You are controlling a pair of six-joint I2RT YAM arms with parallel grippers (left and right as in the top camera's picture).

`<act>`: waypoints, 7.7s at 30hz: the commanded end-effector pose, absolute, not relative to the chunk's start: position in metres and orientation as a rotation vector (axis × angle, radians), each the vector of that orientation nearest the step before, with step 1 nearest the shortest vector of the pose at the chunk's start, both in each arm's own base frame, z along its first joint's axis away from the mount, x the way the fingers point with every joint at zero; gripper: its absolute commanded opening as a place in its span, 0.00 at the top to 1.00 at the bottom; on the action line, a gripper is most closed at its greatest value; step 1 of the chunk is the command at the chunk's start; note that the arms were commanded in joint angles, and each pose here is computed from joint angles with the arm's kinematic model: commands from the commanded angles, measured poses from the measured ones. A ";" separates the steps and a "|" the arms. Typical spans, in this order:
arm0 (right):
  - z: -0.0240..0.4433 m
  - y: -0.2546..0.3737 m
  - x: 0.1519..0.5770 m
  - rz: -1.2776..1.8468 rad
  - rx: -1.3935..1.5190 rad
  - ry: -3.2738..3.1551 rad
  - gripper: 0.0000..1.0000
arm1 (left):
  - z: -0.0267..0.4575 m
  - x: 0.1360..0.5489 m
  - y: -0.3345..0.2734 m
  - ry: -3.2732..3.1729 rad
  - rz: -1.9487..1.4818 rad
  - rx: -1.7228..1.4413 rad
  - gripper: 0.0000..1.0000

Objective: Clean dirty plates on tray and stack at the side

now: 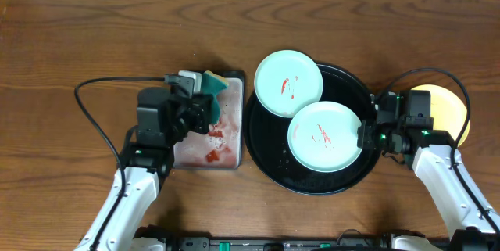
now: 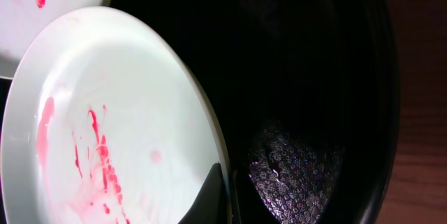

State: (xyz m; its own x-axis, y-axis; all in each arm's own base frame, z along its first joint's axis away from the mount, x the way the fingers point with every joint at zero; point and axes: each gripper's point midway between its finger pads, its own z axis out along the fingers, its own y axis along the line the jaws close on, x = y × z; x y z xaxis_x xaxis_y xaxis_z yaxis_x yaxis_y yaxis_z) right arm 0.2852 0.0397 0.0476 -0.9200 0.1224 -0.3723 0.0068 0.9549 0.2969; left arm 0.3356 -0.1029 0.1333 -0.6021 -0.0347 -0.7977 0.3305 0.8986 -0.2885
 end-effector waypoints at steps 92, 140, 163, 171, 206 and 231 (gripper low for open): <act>0.007 0.045 0.246 0.445 0.096 2.810 0.99 | 0.052 0.240 -0.396 2.581 -0.919 0.688 0.93; 0.006 0.046 0.245 0.445 0.096 2.811 0.99 | 0.038 0.287 -0.329 2.558 -0.319 0.454 0.93; 0.006 0.046 0.245 0.445 0.097 2.812 0.99 | 0.007 0.264 -0.353 2.598 -0.431 0.682 0.93; 0.006 0.045 0.244 0.445 0.097 2.814 0.99 | 0.003 0.257 -0.320 2.715 -0.328 0.659 0.93; 0.007 0.045 0.246 0.444 0.095 2.807 0.99 | 0.082 0.267 -0.305 2.598 -0.359 0.528 0.93; 0.012 0.050 0.256 0.483 0.077 2.757 0.82 | 0.058 0.340 -0.104 2.751 -0.200 -0.166 0.92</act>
State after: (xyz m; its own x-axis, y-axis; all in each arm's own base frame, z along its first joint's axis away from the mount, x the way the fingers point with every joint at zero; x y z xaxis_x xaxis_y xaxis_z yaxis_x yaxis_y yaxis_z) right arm 0.2565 0.0458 0.0115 -0.9393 0.1171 -0.3225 0.0075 0.9468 0.3218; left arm 0.3441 -0.1080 0.0770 -0.8995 -0.1567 -0.4078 -0.1034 0.9833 -0.1496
